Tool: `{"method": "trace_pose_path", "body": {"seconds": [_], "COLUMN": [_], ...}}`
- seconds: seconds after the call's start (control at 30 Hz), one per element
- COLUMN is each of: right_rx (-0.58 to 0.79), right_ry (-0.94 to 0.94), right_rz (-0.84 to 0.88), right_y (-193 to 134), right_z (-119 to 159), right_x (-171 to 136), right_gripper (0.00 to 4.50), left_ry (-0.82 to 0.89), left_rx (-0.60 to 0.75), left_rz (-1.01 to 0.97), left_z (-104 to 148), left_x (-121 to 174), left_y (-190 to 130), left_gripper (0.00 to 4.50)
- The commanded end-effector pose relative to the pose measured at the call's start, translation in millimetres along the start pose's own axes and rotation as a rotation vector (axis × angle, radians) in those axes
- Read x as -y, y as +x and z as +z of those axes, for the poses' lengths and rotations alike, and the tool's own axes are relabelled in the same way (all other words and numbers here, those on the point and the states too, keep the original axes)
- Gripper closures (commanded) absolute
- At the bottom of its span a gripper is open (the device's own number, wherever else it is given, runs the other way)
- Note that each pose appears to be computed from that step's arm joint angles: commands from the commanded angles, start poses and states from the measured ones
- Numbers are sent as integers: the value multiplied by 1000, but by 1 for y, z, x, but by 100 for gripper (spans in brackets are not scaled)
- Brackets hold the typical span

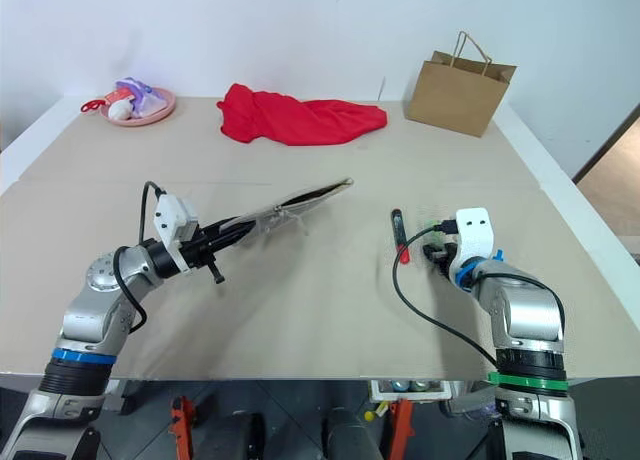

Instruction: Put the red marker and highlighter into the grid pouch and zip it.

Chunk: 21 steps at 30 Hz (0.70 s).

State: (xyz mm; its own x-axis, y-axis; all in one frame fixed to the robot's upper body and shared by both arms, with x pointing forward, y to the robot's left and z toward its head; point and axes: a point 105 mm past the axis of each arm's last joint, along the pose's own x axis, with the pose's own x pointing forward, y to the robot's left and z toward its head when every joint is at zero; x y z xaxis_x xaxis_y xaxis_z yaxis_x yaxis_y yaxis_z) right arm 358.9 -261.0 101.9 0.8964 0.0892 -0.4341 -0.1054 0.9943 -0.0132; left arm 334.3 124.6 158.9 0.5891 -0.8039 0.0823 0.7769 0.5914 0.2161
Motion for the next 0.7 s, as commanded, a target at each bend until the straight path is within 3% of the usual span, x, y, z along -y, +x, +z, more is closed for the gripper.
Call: {"method": "trace_pose_path", "body": {"seconds": [0.03,0.23,0.4,0.57,0.7], "right_rx": [-58,-43,216,495,482], "right_ry": [37,41,-147,-486,-621], "right_rz": [-41,-27,21,358,654], "right_y": [1,0,-15,-69,-105], "right_z": [-15,-13,49,118,118], "right_x": [10,7,-8,-78,-116], "right_gripper": [341,341,341,341,341], "left_ry": [42,43,29,29,29], "left_rx": [42,44,43,38,36], "left_rz": [5,5,-2,-6,-9], "left_z": [12,12,12,12,11], "left_x": [-3,-4,-4,-5,-5], "left_y": [1,1,-1,-2,-1], "left_gripper": [450,450,450,450,450]}}
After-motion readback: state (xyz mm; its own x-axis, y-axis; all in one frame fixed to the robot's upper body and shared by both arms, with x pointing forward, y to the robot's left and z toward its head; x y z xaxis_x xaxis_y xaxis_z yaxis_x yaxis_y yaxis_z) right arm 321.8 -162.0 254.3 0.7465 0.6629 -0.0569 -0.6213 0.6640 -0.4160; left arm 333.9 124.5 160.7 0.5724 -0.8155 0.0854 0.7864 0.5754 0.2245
